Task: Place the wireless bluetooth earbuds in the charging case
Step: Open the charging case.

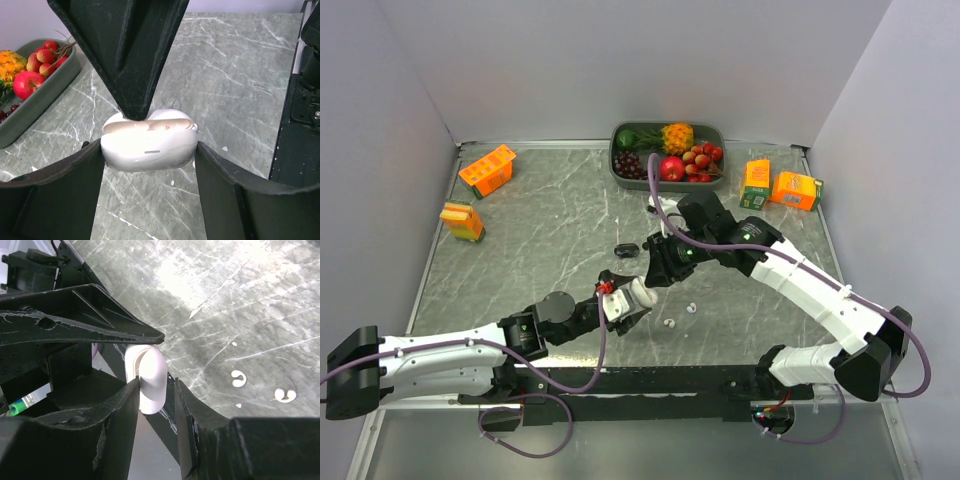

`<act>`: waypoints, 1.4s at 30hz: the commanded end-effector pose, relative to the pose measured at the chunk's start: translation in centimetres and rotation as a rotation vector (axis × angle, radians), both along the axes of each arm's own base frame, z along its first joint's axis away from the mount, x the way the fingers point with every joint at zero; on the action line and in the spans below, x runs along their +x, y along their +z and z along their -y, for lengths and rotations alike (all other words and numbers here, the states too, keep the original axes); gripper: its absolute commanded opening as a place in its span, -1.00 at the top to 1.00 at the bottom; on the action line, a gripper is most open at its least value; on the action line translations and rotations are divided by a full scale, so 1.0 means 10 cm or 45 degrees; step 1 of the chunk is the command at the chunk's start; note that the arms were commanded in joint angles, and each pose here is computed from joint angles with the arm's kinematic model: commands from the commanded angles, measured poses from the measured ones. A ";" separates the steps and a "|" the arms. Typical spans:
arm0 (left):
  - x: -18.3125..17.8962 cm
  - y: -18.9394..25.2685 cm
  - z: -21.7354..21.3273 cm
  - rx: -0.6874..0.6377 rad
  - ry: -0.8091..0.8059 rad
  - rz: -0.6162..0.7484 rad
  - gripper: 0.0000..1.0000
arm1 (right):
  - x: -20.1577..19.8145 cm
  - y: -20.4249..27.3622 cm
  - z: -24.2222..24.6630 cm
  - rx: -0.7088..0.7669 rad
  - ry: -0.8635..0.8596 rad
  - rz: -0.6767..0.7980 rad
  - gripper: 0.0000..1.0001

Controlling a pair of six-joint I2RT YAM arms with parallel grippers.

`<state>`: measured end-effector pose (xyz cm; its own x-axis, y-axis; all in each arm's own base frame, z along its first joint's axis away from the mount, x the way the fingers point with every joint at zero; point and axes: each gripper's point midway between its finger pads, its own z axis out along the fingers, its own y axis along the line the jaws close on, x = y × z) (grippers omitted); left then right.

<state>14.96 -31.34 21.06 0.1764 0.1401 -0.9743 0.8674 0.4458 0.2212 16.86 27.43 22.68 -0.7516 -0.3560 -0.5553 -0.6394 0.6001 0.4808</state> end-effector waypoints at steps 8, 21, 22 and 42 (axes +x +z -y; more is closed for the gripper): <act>0.01 0.33 -0.02 -0.149 0.018 0.046 0.98 | 0.09 0.04 0.17 -0.020 -0.101 0.037 0.14; 0.01 0.39 -0.03 -0.191 0.023 0.046 0.98 | 0.04 0.18 0.02 0.132 -0.067 0.026 0.06; 0.01 0.40 -0.04 -0.195 0.027 0.045 0.98 | 0.03 0.17 0.01 0.136 -0.063 0.016 0.06; 0.06 0.41 -0.09 -0.225 0.075 0.031 0.70 | -0.02 0.20 -0.05 0.192 0.001 0.018 0.82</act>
